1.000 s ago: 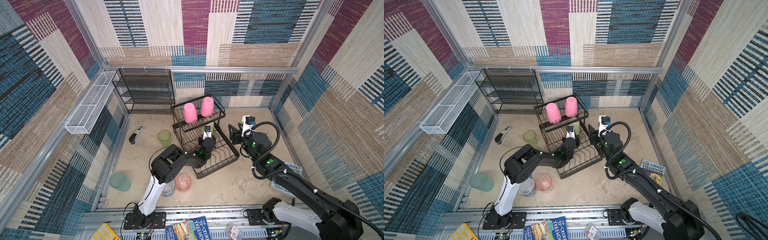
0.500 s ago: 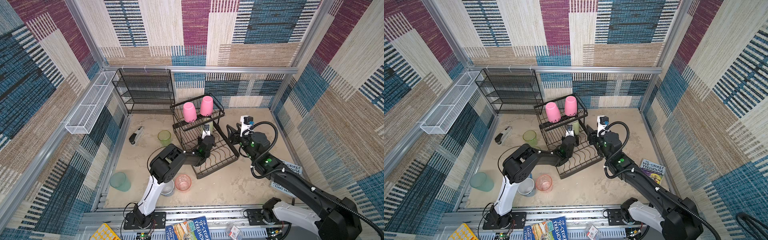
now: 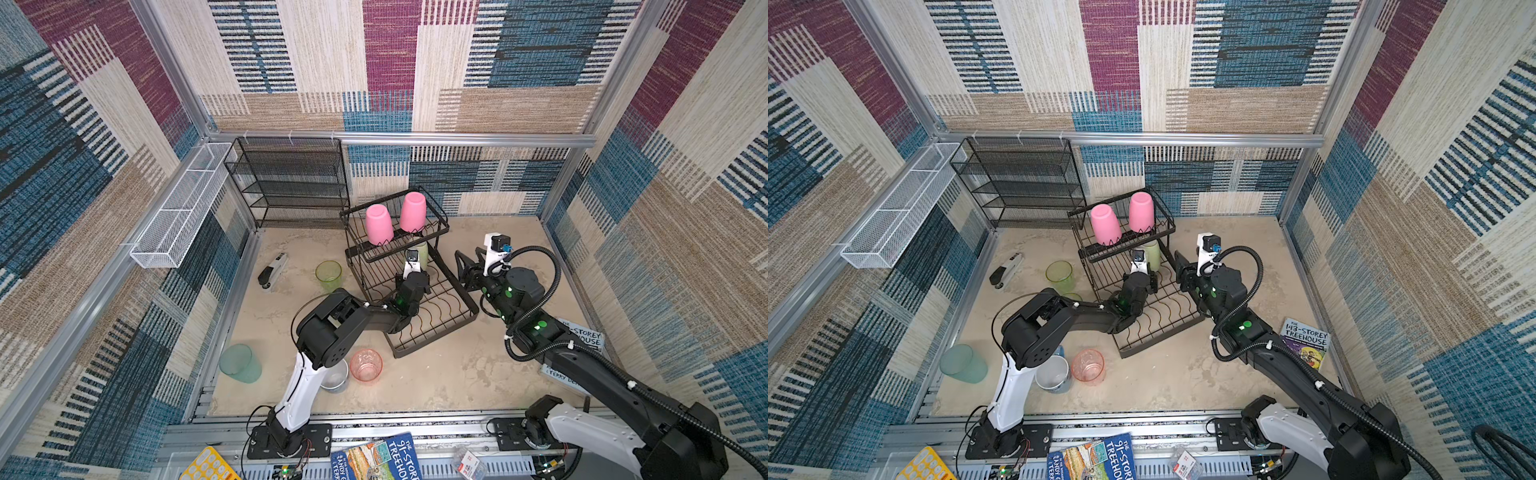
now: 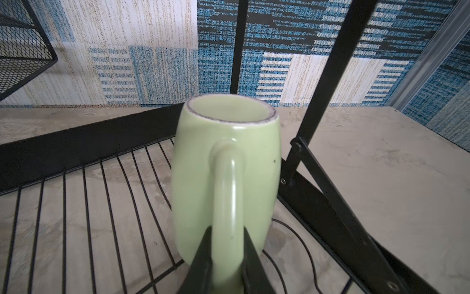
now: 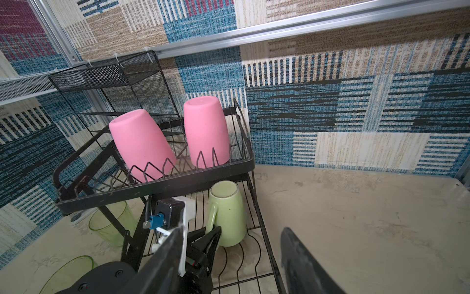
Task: Load cups into a dish rack
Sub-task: Place the cup upside down at the dish rack.
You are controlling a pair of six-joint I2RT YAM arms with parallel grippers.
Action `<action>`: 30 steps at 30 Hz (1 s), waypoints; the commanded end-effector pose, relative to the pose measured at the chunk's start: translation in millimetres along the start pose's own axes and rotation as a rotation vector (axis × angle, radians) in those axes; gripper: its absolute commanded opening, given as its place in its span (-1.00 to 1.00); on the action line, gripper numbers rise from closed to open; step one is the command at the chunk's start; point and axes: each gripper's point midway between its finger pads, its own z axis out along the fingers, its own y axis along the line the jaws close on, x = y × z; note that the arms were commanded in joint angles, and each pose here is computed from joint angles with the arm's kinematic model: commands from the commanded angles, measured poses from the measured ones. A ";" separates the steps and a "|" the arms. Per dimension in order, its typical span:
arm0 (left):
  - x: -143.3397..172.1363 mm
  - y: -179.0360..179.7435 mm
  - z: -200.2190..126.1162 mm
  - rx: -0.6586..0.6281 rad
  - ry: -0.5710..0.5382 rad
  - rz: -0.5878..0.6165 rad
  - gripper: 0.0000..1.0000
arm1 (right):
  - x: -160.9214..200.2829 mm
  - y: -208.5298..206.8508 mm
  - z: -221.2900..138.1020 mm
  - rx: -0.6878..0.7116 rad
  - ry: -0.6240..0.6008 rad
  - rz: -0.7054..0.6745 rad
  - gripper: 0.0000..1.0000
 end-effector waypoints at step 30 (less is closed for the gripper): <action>-9.2 -13.1 -23.3 0.104 0.005 0.012 0.29 | -6.5 -1.7 -14.5 -0.005 -0.024 0.048 0.59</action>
